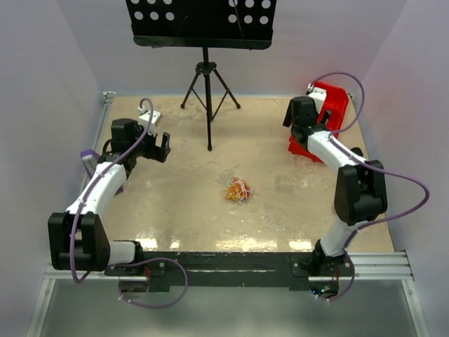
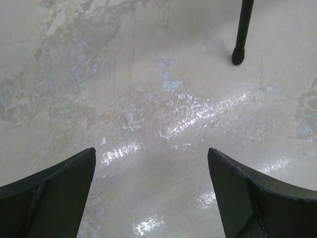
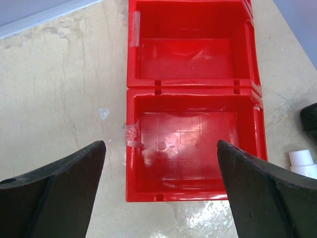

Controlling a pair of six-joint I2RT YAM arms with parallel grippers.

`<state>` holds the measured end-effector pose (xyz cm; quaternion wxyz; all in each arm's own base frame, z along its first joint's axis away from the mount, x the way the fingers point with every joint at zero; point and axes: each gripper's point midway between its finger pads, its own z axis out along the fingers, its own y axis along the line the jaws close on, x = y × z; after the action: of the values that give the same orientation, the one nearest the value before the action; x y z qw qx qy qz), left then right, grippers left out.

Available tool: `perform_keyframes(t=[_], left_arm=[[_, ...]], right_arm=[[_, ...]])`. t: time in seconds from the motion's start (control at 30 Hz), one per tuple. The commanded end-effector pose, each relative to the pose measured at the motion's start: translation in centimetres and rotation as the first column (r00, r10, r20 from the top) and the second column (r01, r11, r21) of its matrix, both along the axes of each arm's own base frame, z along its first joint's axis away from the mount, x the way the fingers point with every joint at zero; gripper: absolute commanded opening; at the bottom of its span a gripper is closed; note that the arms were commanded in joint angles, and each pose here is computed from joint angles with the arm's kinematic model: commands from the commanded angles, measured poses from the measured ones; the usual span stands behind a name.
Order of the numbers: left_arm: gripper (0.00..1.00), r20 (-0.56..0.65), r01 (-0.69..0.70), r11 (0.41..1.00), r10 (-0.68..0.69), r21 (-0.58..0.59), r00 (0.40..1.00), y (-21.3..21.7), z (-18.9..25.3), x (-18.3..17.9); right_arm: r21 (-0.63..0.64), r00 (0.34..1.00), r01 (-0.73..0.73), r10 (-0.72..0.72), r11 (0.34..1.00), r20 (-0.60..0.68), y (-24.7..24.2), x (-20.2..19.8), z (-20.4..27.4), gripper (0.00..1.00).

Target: Untangle the cables

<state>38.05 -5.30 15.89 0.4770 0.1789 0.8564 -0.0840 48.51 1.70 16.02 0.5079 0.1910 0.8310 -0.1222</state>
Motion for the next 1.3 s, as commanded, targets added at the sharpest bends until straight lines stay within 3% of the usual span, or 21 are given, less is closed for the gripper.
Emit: perform_keyframes(t=[0.0,0.3,0.63,0.9,1.1,1.27], left_arm=[[1.00,0.037,0.044,0.999,-0.043,-0.003,0.998,-1.0,0.7,0.3],[1.00,0.070,0.125,0.992,-0.126,0.026,0.989,-5.4,1.2,0.5],[1.00,0.103,0.240,0.960,-0.256,0.144,0.961,-14.1,-0.2,3.8],[1.00,0.092,0.327,0.919,-0.353,0.221,0.931,-21.2,-3.8,5.9],[1.00,0.065,0.405,0.844,-0.454,0.351,0.889,-25.3,-7.7,3.8],[1.00,0.016,0.482,0.778,-0.532,0.402,0.846,-26.3,-10.0,0.7]], right_arm=[[-0.015,0.999,0.041,-0.041,0.999,-0.021,-0.8,-0.6,0.7,0.98],[-0.014,0.996,0.038,-0.039,0.999,-0.086,-1.3,-4.2,-1.2,0.98],[0.000,0.988,0.064,-0.063,0.998,-0.142,-2.2,-4.0,-3.5,0.98],[-0.007,0.978,0.071,-0.071,0.997,-0.198,-2.8,-3.8,-5.6,0.98],[-0.006,0.967,0.175,-0.173,0.985,-0.188,-5.8,-4.6,-5.1,0.95],[0.025,0.961,0.160,-0.150,0.987,-0.234,-5.4,-5.3,-6.7,0.92]])
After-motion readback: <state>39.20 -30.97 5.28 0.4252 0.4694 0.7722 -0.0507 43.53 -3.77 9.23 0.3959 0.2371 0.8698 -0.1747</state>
